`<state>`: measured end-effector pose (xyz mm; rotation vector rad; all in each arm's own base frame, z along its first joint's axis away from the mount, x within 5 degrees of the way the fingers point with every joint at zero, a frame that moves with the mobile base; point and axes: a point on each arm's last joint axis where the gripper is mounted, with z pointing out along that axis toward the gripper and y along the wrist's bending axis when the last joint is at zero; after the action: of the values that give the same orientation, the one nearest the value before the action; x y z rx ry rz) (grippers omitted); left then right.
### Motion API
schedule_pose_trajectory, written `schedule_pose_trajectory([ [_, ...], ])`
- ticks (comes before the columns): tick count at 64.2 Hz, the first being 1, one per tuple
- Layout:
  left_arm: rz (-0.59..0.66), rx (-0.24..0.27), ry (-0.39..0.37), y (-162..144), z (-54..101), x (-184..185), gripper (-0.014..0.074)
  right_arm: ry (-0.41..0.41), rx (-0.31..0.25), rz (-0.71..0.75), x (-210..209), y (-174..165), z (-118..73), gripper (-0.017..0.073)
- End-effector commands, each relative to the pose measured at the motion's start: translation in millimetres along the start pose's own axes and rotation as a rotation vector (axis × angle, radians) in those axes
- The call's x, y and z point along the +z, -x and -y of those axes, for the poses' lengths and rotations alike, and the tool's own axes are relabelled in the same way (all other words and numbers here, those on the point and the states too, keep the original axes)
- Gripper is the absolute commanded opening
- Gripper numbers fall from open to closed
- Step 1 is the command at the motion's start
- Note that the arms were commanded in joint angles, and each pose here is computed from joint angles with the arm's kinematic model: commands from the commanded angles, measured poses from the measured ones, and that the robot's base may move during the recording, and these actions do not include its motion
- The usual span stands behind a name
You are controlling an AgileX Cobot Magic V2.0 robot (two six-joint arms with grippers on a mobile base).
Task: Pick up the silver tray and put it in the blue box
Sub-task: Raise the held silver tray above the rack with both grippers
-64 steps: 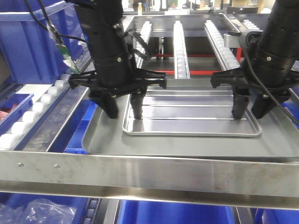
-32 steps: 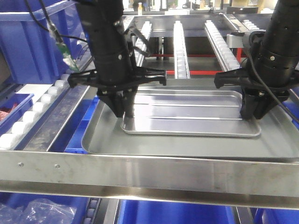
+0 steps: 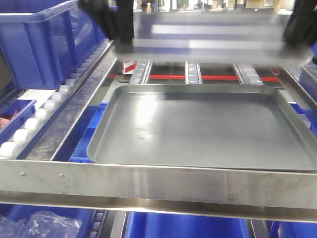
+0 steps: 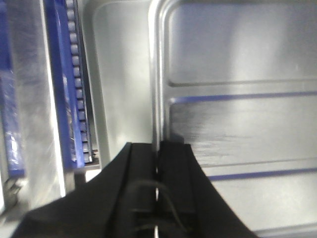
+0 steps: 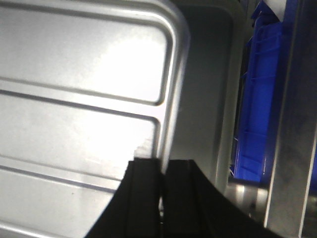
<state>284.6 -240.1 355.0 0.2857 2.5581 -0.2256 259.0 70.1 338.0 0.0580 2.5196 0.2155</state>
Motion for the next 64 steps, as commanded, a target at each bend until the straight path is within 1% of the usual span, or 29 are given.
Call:
schedule_pose_trajectory([
  [1,0.104,0.06,0.001,0,-0.4,-49,-0.0097,-0.014,-0.051,0.092,-35,1,3.3,0.0057],
  [9,0.098,0.105,-0.032,-16,9.6,-65,-0.0097,-0.003,-0.058,0.098,-58,-10,3.1,0.0057],
  [11,0.096,0.109,-0.038,-20,11.5,-67,-0.0097,0.001,-0.06,0.102,-62,-12,3.0,0.0057],
  [18,0.066,0.1,-0.057,-35,13.8,-69,-0.0097,0.015,-0.072,0.099,-74,-21,1.1,0.0057],
  [23,0.048,0.079,-0.063,-45,12.3,-70,-0.0097,0.026,-0.051,0.1,-77,-29,1.2,0.0057],
  [28,0.042,0.074,-0.068,-52,11.9,-70,-0.0097,0.027,-0.034,0.096,-73,-36,3.1,0.0057],
  [38,0.024,0.073,-0.06,-55,10.6,-69,-0.0097,0.018,-0.036,0.07,-64,-43,5.4,0.0057],
  [56,0.022,0.075,-0.058,-55,10.4,-69,-0.0098,0.018,-0.037,0.074,-64,-43,5.4,0.0057],
  [64,0.025,0.075,-0.06,-54,10.6,-69,-0.0098,0.008,-0.037,0.048,-64,-45,6.4,0.0057],
])
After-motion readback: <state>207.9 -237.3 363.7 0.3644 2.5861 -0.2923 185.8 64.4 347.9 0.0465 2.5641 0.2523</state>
